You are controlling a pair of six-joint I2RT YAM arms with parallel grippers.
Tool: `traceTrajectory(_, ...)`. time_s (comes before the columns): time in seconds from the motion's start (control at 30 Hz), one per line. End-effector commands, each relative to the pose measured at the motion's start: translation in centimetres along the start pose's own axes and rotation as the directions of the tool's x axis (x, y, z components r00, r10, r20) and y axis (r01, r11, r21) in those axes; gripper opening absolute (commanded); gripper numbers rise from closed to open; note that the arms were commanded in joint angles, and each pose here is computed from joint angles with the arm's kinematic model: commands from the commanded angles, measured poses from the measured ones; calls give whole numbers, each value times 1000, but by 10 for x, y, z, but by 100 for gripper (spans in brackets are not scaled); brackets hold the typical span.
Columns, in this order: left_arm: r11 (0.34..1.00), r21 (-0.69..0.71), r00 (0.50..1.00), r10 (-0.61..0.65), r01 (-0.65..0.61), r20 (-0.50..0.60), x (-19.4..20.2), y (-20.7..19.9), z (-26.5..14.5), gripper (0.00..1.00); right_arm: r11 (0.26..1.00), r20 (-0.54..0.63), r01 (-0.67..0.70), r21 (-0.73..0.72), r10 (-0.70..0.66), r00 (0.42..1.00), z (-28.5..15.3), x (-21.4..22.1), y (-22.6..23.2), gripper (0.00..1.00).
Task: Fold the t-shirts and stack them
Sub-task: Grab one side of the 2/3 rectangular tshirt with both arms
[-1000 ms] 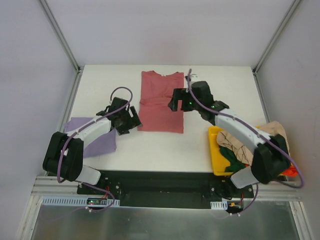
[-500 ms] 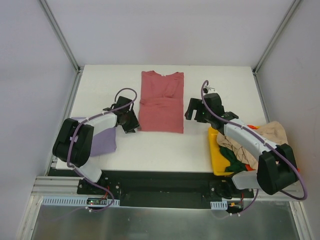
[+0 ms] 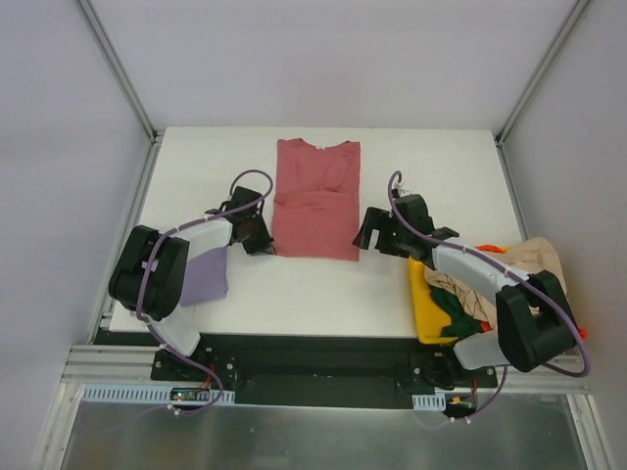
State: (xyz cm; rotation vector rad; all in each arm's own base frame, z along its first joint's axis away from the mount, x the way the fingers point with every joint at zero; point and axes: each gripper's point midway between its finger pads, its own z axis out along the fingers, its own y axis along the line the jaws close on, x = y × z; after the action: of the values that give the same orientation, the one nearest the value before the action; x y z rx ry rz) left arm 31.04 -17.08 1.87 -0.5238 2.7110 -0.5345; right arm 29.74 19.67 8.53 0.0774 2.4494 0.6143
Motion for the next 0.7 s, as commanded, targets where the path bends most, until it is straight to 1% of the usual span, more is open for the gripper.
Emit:
traceTrajectory(0.0, 999, -20, 999, 49, -49, 21, 6, 11, 1, 0, 999, -45, -20, -50, 17, 999, 15, 10, 11, 96)
traceTrajectory(0.1, 998, -17, 998, 54, -53, 32, 5, 11, -1, 0, 999, -74, -24, -32, 21, 997, 29, 16, 12, 91)
traceTrajectory(0.17, 999, -10, 998, 52, -52, 24, 7, 10, -1, 0, 999, -99, -33, -28, 30, 995, 38, 19, 14, 86)
traceTrajectory(0.23, 999, -13, 998, 51, -51, 20, 8, 11, 0, 0, 999, -130, -40, -33, 36, 991, 45, 25, 18, 75)
traceTrajectory(0.27, 999, -15, 999, 51, -51, 18, 9, 12, 0, 0, 999, -144, -40, -30, 35, 989, 49, 29, 20, 71)
traceTrajectory(0.3, 999, -13, 999, 51, -51, 16, 9, 12, 0, 0, 999, -152, -40, -16, 37, 988, 52, 33, 20, 64)
traceTrajectory(0.4, 999, -16, 999, 43, -43, 21, 9, 13, -1, 0, 998, -162, -51, 34, 56, 985, 56, 42, 16, 49)
traceTrajectory(0.43, 999, -19, 999, 43, -43, 24, 9, 13, -1, 0, 997, -171, -55, 48, 63, 983, 57, 45, 13, 47)
traceTrajectory(0.57, 999, -18, 999, 44, -44, 31, 8, 13, -2, 0, 994, -184, -61, 93, 77, 980, 57, 52, 4, 46)
traceTrajectory(0.67, 999, -24, 999, 41, -40, 33, 9, 15, -3, 0, 993, -195, -55, 105, 75, 978, 56, 58, 3, 41)
